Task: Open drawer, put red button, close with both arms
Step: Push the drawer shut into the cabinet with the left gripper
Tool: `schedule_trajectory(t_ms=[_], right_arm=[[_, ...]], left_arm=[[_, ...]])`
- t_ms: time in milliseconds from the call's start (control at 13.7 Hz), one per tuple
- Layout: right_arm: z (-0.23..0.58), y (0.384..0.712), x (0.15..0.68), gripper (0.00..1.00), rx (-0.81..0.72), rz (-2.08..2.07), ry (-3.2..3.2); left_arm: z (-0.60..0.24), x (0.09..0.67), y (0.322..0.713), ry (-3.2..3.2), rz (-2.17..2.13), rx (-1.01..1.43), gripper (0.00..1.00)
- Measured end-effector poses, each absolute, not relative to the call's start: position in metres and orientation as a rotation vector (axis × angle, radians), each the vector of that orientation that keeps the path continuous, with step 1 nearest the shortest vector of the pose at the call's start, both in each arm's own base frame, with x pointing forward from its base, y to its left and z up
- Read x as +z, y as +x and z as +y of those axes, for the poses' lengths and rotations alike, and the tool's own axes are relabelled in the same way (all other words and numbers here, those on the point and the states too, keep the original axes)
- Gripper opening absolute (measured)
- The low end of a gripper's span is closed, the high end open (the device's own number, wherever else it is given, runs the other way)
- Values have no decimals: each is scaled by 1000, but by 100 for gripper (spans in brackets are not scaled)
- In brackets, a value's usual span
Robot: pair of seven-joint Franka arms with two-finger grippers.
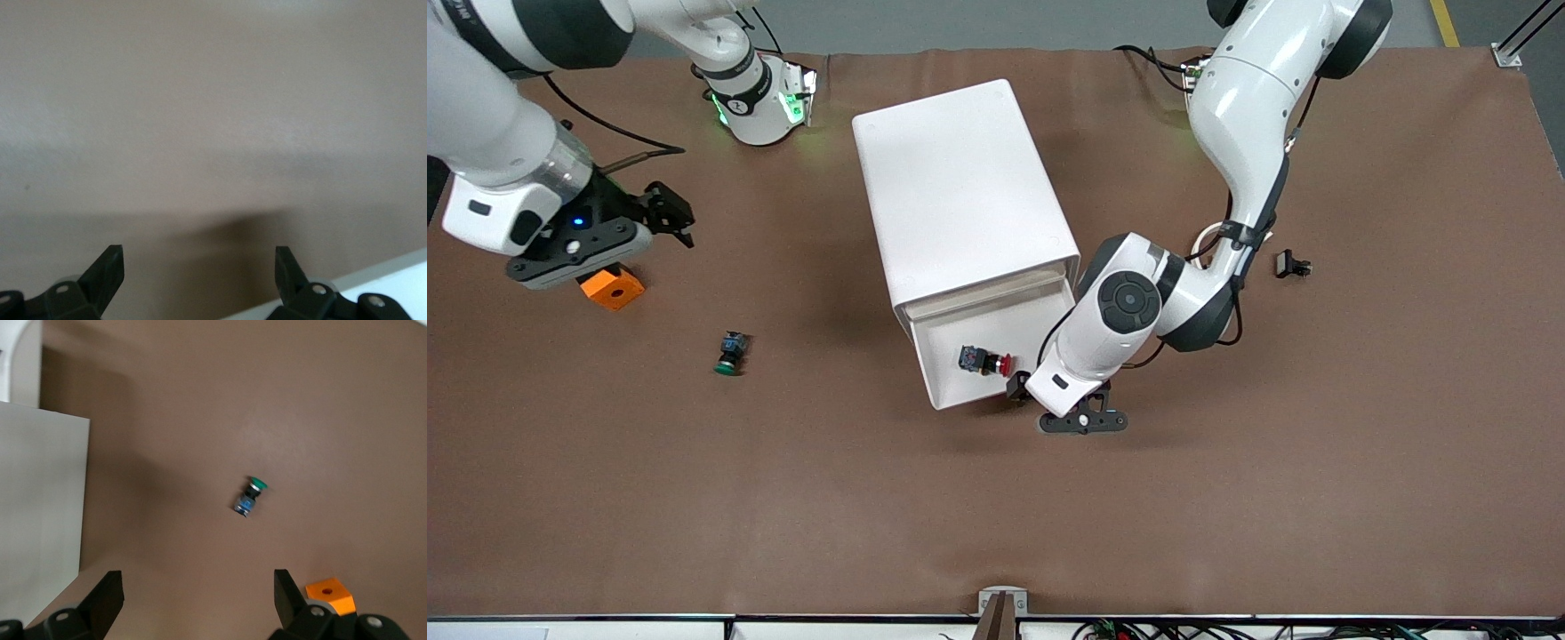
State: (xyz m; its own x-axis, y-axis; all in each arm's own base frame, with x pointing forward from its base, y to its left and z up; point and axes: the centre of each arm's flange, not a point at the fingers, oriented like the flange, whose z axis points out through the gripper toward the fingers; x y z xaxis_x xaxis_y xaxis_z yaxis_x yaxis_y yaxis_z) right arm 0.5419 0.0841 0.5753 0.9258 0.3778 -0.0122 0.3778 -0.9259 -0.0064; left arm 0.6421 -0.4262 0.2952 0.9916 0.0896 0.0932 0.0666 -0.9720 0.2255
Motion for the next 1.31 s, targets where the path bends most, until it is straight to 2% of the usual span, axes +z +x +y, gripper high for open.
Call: schedule_trajectory(t_ms=[219, 437, 729, 1312], right_arm=[[50, 542, 592, 100, 32, -492, -3084], [22, 543, 630, 100, -39, -349, -3106], [-28, 543, 637, 100, -61, -174, -3122], [-34, 543, 661, 100, -137, -154, -3128]], left_arm=[[-440, 297, 633, 2900, 169, 125, 100], [-446, 294, 624, 2897, 191, 27, 100], [-451, 291, 613, 2882, 221, -107, 100], [-469, 283, 588, 2866, 216, -285, 100]])
